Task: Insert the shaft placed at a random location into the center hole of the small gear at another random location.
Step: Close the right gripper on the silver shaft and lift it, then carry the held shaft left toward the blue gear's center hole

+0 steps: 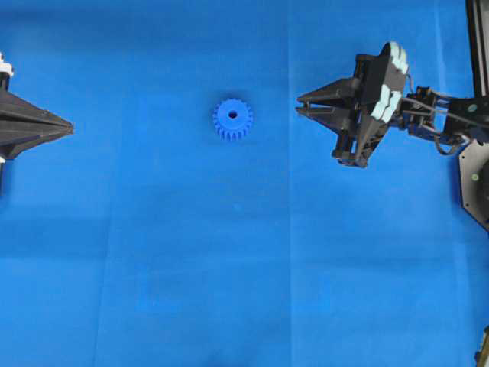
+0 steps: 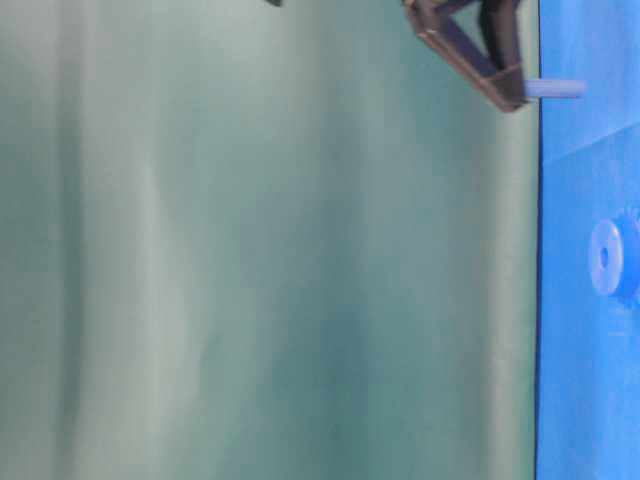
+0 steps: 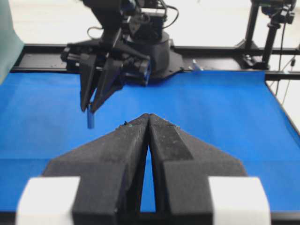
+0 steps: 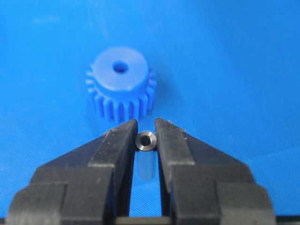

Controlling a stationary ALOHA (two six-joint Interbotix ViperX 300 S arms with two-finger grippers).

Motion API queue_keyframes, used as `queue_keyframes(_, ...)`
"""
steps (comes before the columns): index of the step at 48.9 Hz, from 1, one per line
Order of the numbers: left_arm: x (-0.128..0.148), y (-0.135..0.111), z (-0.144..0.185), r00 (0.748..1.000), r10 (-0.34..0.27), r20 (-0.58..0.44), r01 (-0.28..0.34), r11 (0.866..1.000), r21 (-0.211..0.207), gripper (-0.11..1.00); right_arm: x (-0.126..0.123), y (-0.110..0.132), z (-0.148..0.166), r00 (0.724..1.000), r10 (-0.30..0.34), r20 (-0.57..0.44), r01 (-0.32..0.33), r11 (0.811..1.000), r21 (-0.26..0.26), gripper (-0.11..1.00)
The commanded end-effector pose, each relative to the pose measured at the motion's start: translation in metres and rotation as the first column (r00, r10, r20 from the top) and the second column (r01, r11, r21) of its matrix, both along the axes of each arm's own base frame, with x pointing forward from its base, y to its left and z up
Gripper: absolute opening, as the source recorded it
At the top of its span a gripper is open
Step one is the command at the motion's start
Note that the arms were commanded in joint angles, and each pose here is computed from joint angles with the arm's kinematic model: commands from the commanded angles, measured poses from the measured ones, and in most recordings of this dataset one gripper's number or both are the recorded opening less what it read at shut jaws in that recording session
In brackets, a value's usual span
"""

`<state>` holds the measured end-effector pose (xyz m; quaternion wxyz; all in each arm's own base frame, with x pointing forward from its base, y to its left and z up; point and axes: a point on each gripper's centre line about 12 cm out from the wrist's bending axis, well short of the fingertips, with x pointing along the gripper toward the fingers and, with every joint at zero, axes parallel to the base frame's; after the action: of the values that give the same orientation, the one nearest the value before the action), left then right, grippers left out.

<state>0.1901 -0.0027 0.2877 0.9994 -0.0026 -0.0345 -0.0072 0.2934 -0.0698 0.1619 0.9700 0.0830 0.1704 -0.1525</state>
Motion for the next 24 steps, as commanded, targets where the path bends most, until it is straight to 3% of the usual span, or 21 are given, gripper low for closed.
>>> queue_keyframes(1,0.001,0.001,0.005,1.000,0.003,0.012,-0.003,1.000,0.001,0.00,0.002,0.001,0.016,0.999,0.007,0.042,-0.007,1.000,-0.011,0.03)
queue_keyframes(15,0.001,0.001,0.005,1.000,0.003,0.012,-0.003,1.000,0.001,0.00,0.010,0.002,0.015,0.999,0.017,0.037,-0.017,1.000,-0.011,0.03)
queue_keyframes(24,0.001,0.001,0.005,1.000,0.003,0.012,-0.003,1.000,0.001,0.00,0.029,0.004,0.017,0.998,0.034,0.045,-0.033,0.999,-0.015,0.03)
